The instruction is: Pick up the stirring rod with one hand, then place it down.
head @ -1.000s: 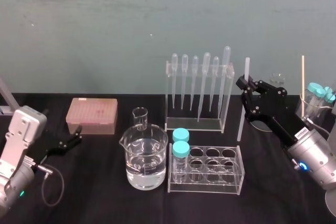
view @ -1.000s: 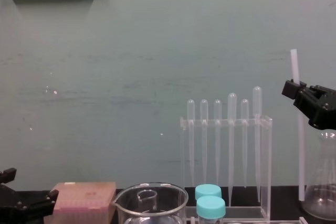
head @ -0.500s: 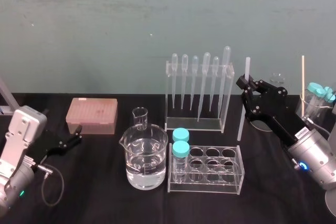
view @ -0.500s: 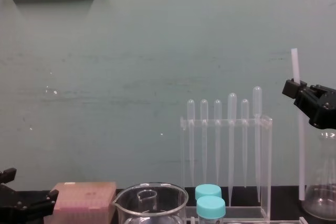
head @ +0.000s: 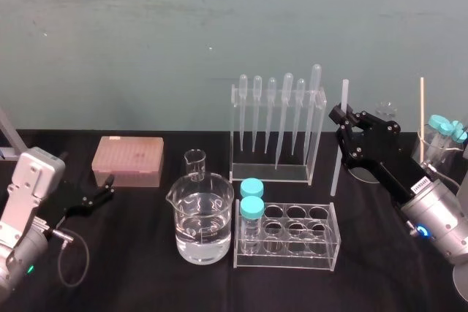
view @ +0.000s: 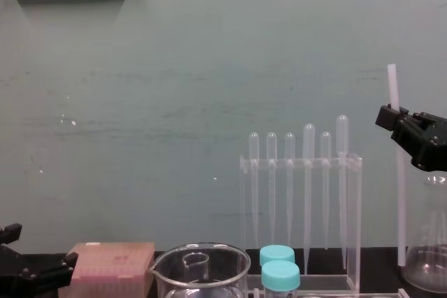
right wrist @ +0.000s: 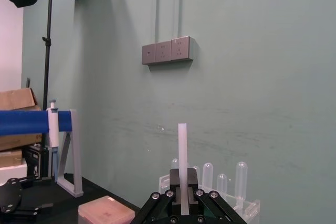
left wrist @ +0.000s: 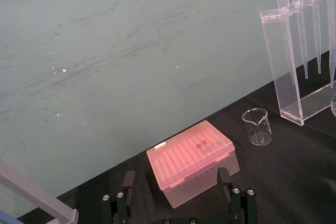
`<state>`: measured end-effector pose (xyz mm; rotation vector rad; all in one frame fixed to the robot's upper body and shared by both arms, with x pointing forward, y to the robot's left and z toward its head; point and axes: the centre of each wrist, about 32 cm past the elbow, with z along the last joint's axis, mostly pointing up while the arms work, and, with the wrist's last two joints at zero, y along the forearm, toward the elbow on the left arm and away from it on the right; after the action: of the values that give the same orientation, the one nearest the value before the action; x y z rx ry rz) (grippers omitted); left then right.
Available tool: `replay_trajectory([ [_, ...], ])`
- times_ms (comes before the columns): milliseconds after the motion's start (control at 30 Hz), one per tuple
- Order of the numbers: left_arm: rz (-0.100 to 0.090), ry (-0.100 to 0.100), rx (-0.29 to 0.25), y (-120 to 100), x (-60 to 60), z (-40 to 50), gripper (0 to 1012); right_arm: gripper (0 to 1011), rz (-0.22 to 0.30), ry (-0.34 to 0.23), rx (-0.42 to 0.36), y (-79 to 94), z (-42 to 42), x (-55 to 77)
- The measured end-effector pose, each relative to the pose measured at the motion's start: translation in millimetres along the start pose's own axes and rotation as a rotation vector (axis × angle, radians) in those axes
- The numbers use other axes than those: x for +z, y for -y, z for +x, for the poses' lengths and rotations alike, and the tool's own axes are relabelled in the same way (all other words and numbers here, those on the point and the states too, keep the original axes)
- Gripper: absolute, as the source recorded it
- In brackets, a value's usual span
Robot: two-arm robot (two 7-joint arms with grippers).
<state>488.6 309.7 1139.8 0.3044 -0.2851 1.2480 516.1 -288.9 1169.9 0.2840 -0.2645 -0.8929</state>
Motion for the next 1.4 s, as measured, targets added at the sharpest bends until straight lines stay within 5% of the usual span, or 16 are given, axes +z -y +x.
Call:
replay_trajectory([
  [1400,0.0,0.0,0.0,0.0,0.0,0.0,1000,69,0.001,0.0,0.0,0.0,0.0,0.0],
])
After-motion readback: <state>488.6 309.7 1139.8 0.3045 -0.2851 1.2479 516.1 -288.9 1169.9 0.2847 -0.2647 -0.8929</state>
